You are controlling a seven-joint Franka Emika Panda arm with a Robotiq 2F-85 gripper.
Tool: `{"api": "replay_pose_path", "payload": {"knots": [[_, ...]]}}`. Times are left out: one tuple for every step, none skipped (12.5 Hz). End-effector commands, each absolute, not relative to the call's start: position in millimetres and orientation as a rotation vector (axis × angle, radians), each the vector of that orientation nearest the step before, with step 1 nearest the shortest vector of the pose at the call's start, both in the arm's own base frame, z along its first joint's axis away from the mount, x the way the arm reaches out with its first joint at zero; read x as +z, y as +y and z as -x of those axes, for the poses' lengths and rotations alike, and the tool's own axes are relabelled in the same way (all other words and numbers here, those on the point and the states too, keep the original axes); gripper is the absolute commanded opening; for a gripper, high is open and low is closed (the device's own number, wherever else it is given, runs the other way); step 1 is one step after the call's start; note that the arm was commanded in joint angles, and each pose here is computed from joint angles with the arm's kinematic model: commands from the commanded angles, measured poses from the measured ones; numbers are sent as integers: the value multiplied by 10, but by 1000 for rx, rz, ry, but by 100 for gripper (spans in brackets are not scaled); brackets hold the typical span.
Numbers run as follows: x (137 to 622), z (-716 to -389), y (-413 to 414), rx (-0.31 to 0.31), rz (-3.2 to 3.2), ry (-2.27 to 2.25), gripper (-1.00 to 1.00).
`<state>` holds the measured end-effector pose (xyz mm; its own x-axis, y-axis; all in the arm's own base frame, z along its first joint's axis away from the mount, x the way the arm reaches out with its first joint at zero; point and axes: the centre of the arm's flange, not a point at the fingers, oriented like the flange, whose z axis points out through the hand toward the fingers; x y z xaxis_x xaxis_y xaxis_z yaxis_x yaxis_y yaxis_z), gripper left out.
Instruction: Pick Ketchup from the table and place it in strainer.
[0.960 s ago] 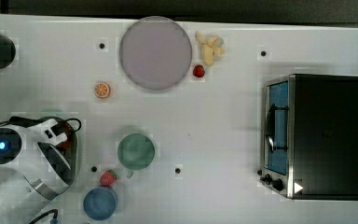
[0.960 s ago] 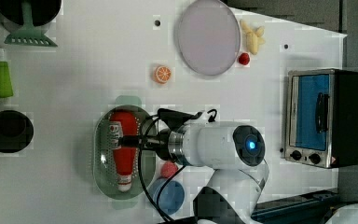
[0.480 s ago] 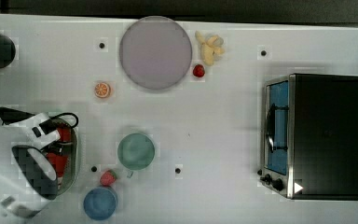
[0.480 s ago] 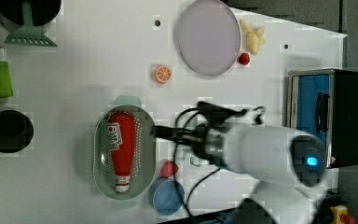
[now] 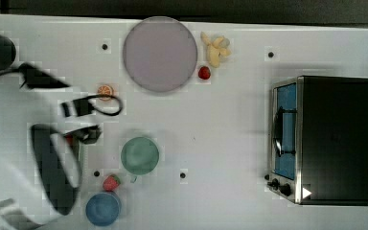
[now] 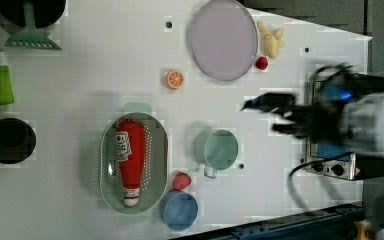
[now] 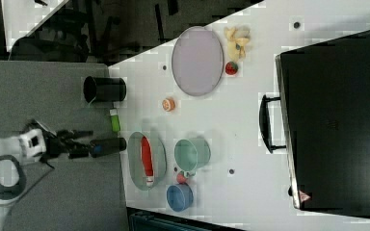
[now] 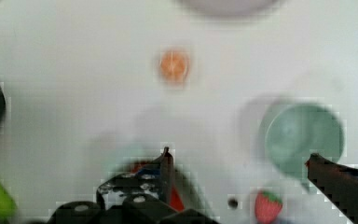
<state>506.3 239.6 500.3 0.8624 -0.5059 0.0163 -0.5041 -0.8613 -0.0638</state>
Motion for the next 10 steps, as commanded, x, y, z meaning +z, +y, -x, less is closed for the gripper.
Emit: {"api": "replay_pose_path", "payload": {"knots": [[5471, -5249, 1396, -24, 2919, 1053, 100], [5609, -5240, 1195, 4, 2921, 1083, 100], [5731, -5235, 996, 36, 2916, 1122, 100], [5854, -5247, 786, 53, 2902, 1161, 100], [5974, -5273, 568, 47, 2886, 1180, 100], [6070, -5307, 367, 29, 2877, 1177, 100], [6097, -5342, 170, 13, 2881, 1190, 100], [6068, -5380, 0, 10, 2887, 1219, 100], [6022, -5405, -103, 19, 2884, 1245, 100], [5994, -5415, -156, 26, 2883, 1258, 100]]}}
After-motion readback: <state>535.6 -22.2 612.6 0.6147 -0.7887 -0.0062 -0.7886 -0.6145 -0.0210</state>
